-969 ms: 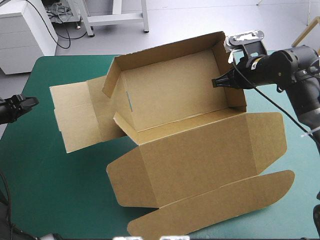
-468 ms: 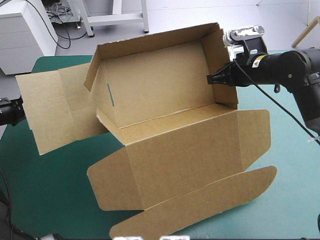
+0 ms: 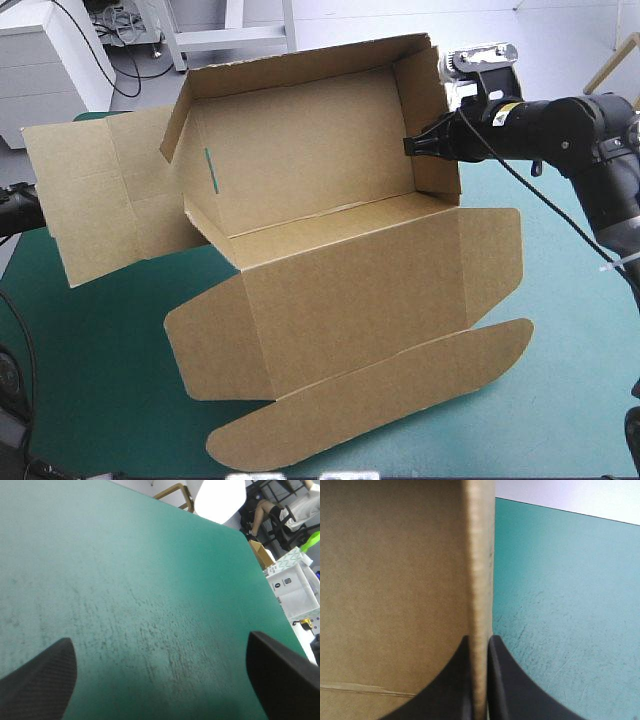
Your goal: Fold the box
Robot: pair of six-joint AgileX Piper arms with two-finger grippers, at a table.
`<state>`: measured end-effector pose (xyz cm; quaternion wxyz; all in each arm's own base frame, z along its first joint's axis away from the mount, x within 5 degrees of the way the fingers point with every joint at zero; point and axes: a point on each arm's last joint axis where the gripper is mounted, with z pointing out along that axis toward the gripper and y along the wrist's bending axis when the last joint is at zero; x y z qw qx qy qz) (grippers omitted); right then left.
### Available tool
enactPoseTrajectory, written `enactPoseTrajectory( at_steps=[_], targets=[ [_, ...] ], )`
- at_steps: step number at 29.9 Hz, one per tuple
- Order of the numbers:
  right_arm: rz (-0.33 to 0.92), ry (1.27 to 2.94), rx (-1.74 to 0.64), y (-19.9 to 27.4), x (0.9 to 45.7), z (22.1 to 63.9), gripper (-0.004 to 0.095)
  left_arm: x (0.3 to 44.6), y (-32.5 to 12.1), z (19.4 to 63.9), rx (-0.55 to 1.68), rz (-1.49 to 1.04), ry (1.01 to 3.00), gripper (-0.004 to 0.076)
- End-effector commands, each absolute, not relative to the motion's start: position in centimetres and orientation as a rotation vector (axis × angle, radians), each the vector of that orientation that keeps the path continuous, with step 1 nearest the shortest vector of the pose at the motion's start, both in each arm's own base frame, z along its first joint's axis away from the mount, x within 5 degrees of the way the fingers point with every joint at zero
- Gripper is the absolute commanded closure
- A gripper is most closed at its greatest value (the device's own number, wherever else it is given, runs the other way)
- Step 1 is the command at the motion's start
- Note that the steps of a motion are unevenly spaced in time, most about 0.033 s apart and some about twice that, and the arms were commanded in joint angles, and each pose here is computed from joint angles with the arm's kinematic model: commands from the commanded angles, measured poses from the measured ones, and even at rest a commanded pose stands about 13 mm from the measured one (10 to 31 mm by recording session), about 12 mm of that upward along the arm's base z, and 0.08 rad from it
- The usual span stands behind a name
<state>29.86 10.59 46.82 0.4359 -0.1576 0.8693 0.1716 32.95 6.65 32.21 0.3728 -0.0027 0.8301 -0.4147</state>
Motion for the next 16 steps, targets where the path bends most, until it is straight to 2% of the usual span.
enactPoseTrajectory(
  at_steps=[1,7,16],
  targets=[
    [0.462,2.012,-0.350,10.6,29.8,49.0,0.0927,31.3,4.1,36.2,0.145,-1.170,1.995,0.0078],
    [0.446,1.995,-0.345,10.8,31.1,48.4,0.0927,29.4,1.8,38.0,0.315,-1.085,2.002,0.0078],
    [0.436,2.025,-0.335,11.0,32.1,47.5,0.0927,26.3,0.5,41.4,0.389,-1.018,1.909,0.0078]
  ],
)
